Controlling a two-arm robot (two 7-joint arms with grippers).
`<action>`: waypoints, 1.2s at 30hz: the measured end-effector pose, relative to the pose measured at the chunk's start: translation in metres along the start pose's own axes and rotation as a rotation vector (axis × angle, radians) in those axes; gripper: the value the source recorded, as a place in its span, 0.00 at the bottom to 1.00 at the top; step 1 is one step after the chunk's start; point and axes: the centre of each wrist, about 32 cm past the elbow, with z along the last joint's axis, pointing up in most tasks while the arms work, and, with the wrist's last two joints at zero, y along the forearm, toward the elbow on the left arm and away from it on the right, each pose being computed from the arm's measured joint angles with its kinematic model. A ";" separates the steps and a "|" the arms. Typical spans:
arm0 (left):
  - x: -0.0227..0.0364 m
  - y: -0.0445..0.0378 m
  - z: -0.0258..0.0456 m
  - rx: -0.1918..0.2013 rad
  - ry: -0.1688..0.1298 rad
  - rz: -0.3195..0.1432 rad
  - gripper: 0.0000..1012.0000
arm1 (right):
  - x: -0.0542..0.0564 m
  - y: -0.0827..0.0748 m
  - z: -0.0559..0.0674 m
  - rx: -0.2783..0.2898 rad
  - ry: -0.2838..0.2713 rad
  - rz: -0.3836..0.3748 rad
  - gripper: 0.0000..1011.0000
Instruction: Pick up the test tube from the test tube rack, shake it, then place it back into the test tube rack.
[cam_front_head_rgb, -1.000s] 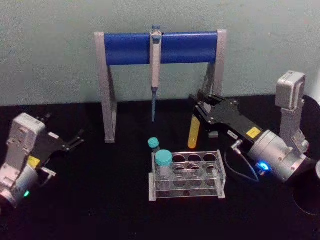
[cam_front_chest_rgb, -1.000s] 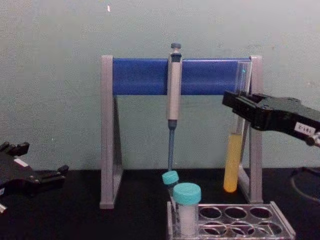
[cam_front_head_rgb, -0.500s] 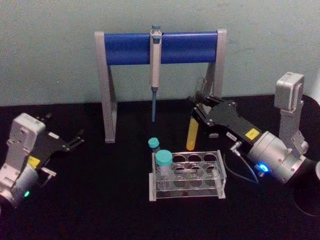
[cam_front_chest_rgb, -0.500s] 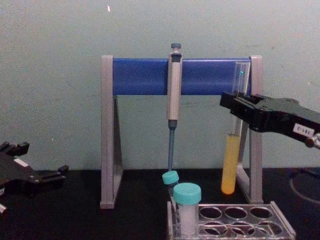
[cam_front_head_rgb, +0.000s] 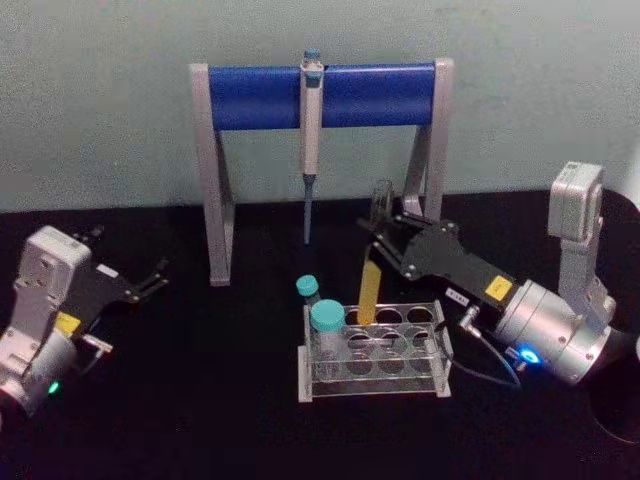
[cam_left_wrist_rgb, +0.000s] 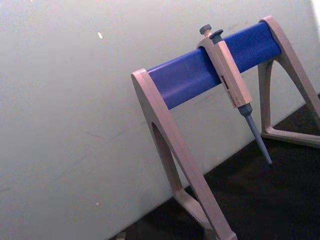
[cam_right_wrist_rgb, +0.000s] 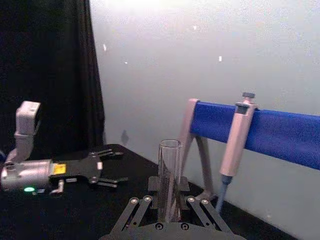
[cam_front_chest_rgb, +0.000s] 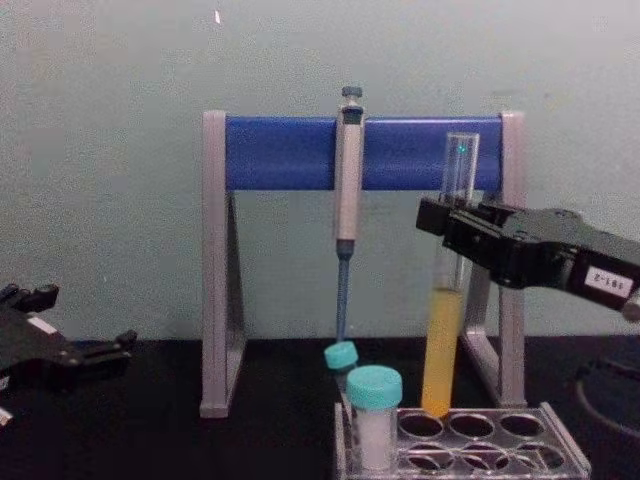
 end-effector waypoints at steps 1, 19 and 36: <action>0.0000 0.0000 0.0000 0.000 0.000 0.000 0.99 | -0.001 0.000 0.000 0.000 0.001 0.005 0.23; 0.0000 0.0000 0.0000 0.000 0.000 0.000 0.99 | -0.005 -0.003 -0.006 -0.018 0.014 0.022 0.23; 0.0000 0.0000 0.0000 0.000 0.000 0.000 0.99 | -0.009 -0.003 -0.016 -0.050 0.005 0.017 0.23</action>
